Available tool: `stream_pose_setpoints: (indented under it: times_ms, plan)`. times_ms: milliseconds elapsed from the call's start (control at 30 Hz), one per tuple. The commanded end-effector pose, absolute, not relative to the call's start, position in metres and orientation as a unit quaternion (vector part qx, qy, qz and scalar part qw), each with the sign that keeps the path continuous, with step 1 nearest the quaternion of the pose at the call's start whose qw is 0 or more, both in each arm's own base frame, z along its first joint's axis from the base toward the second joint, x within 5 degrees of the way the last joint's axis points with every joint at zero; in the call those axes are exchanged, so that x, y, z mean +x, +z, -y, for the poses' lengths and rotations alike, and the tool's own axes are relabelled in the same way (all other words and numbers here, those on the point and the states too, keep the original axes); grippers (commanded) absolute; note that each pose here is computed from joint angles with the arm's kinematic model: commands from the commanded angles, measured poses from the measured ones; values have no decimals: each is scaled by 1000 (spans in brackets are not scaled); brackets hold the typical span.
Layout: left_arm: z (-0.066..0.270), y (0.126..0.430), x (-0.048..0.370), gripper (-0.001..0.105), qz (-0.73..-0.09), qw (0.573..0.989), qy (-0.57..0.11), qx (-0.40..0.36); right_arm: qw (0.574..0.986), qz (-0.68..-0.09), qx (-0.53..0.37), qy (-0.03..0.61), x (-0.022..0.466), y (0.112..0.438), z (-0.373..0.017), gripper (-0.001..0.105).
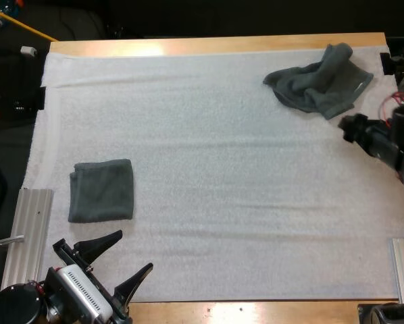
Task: Pick towel from pile, fold and stack
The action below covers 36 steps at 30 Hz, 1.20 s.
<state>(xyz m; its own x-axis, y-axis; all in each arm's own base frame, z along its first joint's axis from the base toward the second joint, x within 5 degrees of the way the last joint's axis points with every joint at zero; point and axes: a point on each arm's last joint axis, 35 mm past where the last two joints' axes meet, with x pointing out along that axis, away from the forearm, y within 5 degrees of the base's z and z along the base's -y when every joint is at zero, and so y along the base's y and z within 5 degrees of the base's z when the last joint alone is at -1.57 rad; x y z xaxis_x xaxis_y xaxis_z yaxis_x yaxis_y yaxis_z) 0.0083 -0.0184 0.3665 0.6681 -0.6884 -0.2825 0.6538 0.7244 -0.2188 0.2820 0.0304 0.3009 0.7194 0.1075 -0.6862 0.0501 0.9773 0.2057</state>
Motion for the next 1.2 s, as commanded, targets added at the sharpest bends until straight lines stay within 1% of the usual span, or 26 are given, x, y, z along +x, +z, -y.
stream_pose_setpoints:
  times_ms: [0, 233, 533, 633, 800, 967, 1067, 1167]
  plan:
    - [19, 368, 8, 66, -176, 910, -372, -56, 923, -367, 116, 8, 291, 298, -31, 66]
    - [18, 368, 8, 66, -182, 909, -369, -68, 908, -382, 169, -30, 333, 248, -35, 66]
    - [18, 368, 8, 66, -183, 909, -369, -68, 906, -376, 190, -38, 373, 191, -39, 66]
    - [18, 368, 8, 66, -184, 908, -369, -68, 903, -376, 203, -46, 385, 176, -38, 66]
    - [18, 368, 8, 66, -184, 908, -369, -68, 902, -365, 224, -54, 405, 162, -37, 66]
    - [18, 368, 8, 66, -184, 908, -369, -68, 895, -372, 239, -63, 425, 147, -39, 66]
    - [18, 368, 8, 66, -184, 908, -369, -68, 891, -377, 245, -56, 434, 140, -40, 60]
    - [18, 368, 8, 66, -184, 908, -369, -68, 891, -377, 246, -57, 439, 137, -40, 46]
